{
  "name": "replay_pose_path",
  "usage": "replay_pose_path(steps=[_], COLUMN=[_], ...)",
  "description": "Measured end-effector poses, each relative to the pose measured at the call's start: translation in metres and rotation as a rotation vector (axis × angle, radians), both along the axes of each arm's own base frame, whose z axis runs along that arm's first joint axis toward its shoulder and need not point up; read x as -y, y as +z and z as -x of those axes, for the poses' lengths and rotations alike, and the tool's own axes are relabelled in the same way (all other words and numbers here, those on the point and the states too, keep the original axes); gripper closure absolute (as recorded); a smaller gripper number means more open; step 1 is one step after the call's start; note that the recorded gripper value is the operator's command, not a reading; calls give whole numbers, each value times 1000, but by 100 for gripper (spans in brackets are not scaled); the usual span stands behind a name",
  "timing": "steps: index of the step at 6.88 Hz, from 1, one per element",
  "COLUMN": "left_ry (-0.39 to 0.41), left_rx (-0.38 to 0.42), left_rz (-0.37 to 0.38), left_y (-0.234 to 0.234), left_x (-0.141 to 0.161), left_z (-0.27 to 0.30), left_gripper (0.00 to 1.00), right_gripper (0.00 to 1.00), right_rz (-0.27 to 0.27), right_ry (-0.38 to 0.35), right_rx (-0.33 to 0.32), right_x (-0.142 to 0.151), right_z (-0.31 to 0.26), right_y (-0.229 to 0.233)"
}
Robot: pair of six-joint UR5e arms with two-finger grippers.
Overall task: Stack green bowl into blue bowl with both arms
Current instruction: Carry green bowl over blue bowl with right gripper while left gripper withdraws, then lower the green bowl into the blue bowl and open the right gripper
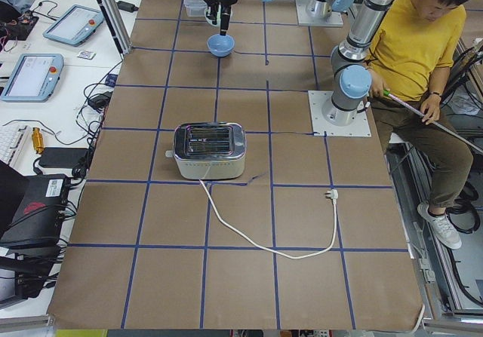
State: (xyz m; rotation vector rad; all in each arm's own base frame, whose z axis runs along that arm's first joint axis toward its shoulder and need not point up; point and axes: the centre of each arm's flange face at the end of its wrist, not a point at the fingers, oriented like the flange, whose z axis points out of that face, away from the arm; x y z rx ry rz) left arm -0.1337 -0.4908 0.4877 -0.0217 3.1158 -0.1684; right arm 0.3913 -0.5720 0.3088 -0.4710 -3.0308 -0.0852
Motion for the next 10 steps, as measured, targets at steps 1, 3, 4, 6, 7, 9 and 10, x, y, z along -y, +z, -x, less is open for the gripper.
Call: replay_pose_path(steps=[1,3,4,6,7,9,10], left_ry=[0,-1,-1,0,0,0,-1], left_rx=[0,0,0,0,0,0,0], left_rz=[-1,-2,-3,-4,-4,-4,-4], left_y=[0,-1,-1,-1,-1,-1,-1], left_x=[0,0,0,0,0,0,0], left_z=[-1,-1,-1,-1,-1,-1,-1], left_gripper=[0,0,0,0,0,0,0], right_gripper=[100,100,100,100,100,59,13], right_rz=[-13,-26,-27,-27,-26,-27,-11], right_ry=[-20,-23,-21,-10,-7,1,6], right_rx=[-6,-14,-15,-17,-16,-4,8], right_x=[-5,-15,-16,-17,-17,-17,-14], right_z=[-13,-33,-37,-42,-44,-48,-50], right_y=[-10,-23,-28,-36,-38,-41,-40])
